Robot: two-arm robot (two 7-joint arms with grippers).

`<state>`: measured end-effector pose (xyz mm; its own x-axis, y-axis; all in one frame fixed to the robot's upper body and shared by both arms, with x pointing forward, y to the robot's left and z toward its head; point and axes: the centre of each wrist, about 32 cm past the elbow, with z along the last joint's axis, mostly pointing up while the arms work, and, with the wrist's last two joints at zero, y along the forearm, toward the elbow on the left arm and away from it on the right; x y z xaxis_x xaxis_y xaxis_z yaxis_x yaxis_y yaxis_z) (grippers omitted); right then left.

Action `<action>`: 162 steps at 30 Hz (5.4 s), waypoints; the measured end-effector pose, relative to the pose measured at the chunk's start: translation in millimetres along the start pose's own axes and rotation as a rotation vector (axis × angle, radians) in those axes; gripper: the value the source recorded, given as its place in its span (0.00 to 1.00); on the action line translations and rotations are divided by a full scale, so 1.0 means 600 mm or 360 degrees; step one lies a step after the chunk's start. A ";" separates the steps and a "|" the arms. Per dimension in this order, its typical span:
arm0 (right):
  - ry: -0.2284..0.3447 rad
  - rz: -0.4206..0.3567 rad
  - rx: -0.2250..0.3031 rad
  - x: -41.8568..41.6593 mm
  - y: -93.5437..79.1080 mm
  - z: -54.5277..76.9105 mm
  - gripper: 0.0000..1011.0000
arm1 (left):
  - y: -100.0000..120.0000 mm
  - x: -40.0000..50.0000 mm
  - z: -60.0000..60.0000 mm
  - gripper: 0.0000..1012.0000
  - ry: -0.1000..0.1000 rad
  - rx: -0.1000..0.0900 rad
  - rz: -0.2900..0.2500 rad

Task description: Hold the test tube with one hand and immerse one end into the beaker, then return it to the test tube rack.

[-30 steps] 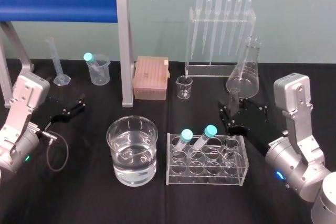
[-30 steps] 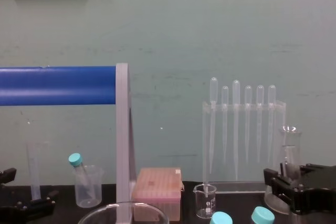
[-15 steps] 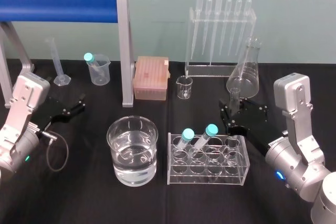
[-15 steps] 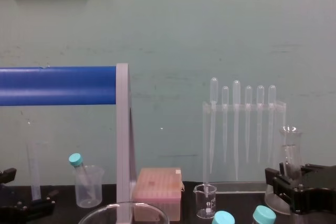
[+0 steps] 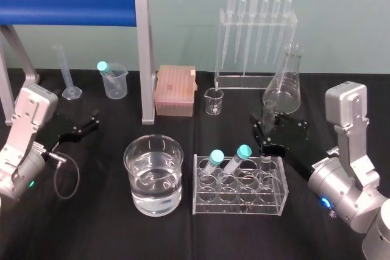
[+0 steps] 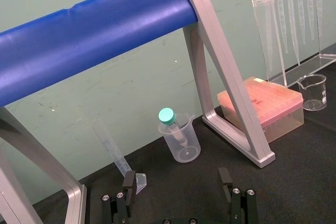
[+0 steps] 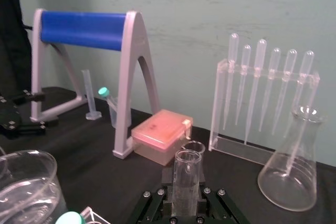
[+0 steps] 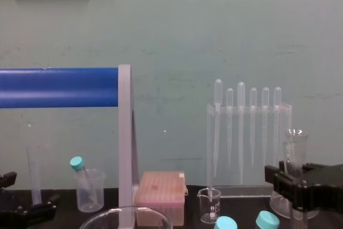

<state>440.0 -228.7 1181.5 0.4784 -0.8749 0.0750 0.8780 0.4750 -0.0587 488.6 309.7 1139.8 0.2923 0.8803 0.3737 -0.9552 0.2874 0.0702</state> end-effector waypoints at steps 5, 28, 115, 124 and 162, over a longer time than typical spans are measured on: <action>0.0028 0.0028 0.0043 0.002 -0.002 0.009 0.24 | 0.000 0.000 0.000 0.99 0.0000 0.0000 0.0000; -0.0002 0.0014 0.0382 0.023 -0.001 0.037 0.24 | 0.000 0.000 0.000 0.99 0.0000 0.0000 0.0000; -0.0037 0.0039 0.0396 0.033 0.034 0.020 0.24 | 0.000 0.000 0.000 0.99 0.0000 0.0000 0.0000; 0.0021 0.0107 0.0486 0.056 0.049 0.048 0.24 | 0.000 0.000 0.000 0.99 0.0000 0.0000 0.0000; 0.0001 0.1071 0.0573 0.020 0.185 0.160 0.24 | 0.000 0.000 0.000 0.99 0.0000 0.0000 0.0000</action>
<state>544.6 -177.5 1271.7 0.9122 -0.3859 0.1375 0.3480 0.9071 0.2367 488.6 309.7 1139.8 0.2923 0.8803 0.3737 -0.9552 0.2874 0.0703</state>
